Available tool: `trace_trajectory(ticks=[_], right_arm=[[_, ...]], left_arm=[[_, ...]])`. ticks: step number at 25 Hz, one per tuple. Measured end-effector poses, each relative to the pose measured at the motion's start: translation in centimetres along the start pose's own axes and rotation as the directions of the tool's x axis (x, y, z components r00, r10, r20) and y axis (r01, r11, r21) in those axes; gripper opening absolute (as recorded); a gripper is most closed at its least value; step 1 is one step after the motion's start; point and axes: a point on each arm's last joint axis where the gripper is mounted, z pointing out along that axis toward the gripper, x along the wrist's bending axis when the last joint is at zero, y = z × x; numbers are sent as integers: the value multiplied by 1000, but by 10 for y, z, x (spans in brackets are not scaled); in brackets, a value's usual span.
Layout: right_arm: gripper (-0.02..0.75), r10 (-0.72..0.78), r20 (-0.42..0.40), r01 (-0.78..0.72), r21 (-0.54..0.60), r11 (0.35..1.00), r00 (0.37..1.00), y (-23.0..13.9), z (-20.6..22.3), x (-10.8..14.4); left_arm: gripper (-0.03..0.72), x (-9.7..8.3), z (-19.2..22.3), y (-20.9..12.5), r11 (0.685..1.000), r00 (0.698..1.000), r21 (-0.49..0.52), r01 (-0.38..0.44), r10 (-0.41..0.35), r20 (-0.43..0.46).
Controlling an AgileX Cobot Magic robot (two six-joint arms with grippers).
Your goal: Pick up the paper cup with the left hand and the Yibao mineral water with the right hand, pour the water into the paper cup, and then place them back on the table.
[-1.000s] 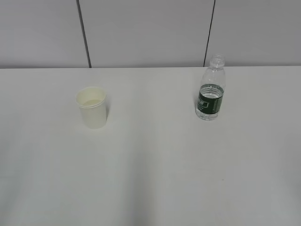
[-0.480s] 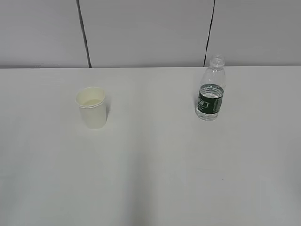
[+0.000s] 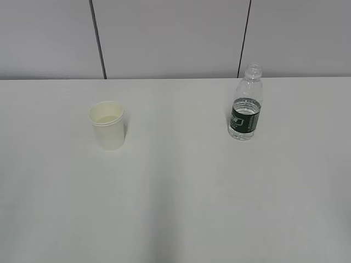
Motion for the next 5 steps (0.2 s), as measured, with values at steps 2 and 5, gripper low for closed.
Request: trace_trajectory(ticks=[2,5], right_arm=[[586,0,0,0,0,1000,1000,0,0,0],[586,0,0,0,0,1000,1000,0,0,0]], left_arm=[[419,0,0,0,1000,1000,0,0,0,0],[413,0,0,0,1000,1000,0,0,0,0]])
